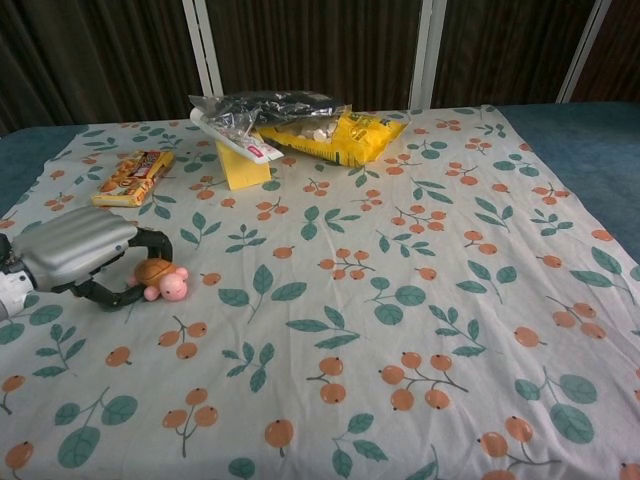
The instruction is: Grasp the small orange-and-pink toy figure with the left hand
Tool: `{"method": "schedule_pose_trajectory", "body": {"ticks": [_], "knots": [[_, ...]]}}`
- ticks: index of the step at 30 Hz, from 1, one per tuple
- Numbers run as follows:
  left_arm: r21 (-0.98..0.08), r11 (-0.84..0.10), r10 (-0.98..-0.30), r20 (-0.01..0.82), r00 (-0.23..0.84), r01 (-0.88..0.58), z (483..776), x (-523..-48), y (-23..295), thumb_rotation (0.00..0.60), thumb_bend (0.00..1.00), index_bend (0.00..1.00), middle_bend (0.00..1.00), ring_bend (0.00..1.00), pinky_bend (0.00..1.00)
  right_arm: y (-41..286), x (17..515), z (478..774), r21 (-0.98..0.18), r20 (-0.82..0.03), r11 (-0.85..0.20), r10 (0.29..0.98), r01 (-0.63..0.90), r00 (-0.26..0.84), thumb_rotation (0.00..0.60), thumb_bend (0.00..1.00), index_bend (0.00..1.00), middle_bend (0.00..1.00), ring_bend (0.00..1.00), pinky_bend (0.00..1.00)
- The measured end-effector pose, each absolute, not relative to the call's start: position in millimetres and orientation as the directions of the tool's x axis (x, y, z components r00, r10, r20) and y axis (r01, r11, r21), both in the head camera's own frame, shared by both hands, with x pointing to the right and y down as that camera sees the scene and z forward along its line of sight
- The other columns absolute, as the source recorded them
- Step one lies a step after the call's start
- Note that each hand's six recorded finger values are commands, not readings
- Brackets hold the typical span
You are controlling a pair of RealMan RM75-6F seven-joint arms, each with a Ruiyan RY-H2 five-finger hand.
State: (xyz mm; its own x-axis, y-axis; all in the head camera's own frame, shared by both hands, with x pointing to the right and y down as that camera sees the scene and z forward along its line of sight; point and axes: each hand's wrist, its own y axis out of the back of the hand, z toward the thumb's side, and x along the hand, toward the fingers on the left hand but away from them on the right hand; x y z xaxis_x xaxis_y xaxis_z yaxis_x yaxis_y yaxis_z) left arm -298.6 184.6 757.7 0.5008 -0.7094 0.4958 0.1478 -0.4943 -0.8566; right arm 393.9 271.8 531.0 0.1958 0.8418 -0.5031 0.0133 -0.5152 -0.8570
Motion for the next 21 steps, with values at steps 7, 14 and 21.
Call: {"method": "schedule_pose_trajectory", "body": {"ticks": [7,14,21], "knots": [[-0.895,-0.436,-0.747,0.42,0.515,0.098,753,-296,182,0.6,0.4,0.97,0.96,0.98,1.0,272,393,531,-0.855,-0.506,-0.518,0.84,0.014,0.199,0.6,0.12,0.0,0.0,0.0,0.0],[-0.895,-0.435,-0.756,0.421,0.501,0.095,758,-297,183,0.6,0.4,0.86,0.84,0.98,1.0,273,393,532,-0.854,-0.507,-0.52,0.839,0.014,0.2,0.6,0.11,0.0,0.0,0.0,0.0],[-0.871,-0.471,-0.735,0.474,0.485,0.138,767,-302,186,0.6,0.39,0.05,0.11,0.95,1.0,272,393,531,-0.855,-0.506,-0.519,0.84,0.016,0.198,0.6,0.12,0.0,0.0,0.0,0.0]]}}
